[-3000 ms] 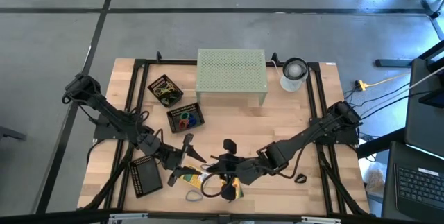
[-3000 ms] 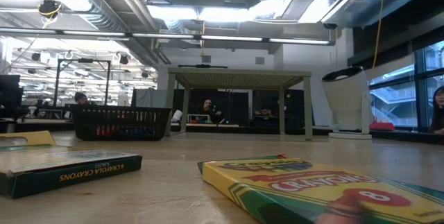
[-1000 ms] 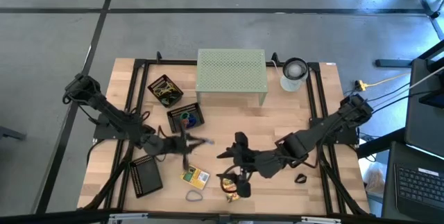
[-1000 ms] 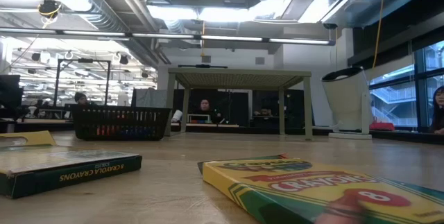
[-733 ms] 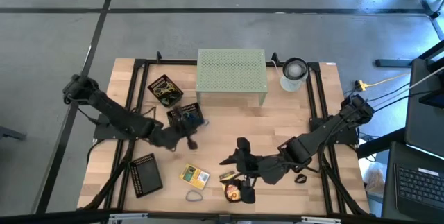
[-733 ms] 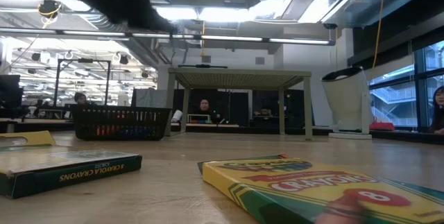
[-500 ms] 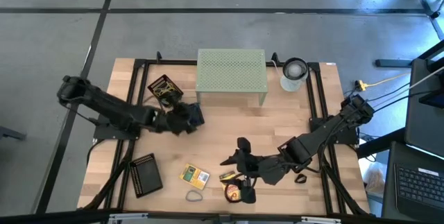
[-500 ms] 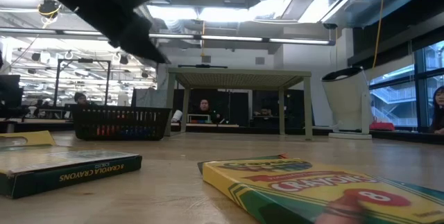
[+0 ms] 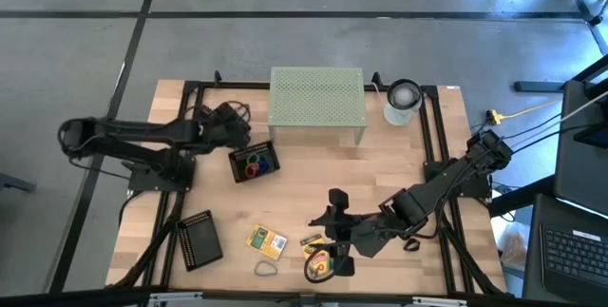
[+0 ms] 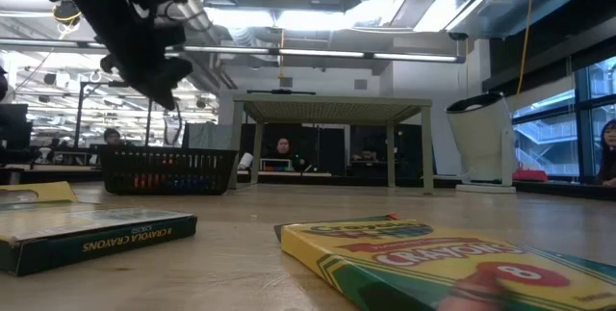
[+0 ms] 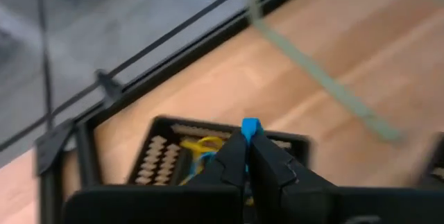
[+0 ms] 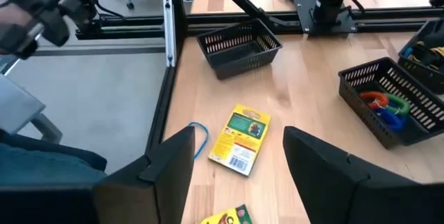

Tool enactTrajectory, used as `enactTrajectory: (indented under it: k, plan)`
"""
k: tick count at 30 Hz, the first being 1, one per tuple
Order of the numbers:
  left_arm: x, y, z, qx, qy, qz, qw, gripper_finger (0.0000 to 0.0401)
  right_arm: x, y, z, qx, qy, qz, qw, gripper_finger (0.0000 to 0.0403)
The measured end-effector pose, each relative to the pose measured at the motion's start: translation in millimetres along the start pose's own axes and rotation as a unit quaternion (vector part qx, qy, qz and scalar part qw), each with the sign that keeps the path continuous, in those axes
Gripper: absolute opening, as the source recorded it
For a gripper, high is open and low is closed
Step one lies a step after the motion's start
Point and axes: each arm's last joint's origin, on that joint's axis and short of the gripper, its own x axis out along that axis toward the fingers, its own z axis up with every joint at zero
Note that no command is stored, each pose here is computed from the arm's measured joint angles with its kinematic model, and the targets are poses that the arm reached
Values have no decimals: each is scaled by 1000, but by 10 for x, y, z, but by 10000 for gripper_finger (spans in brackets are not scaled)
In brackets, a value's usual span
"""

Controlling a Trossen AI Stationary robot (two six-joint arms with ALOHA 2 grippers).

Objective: Pick & Place Office Desk Supplies
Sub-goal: Put the blue rubber band into the top black bin

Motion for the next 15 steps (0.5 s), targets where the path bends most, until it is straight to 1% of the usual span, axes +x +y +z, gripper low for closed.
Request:
enactTrajectory:
  k: [8, 12, 15]
  plan:
    - [235, 231, 63, -36, 34, 78, 996, 4, 0, -8, -21, -5, 10, -4, 1000, 212]
    - [289, 311, 79, -48, 42, 98, 993, 6, 0, -16, -39, -9, 19, -7, 1000, 210]
    - [309, 346, 80, -54, 47, 107, 992, 20, -1, -22, -53, -12, 25, -10, 1000, 210]
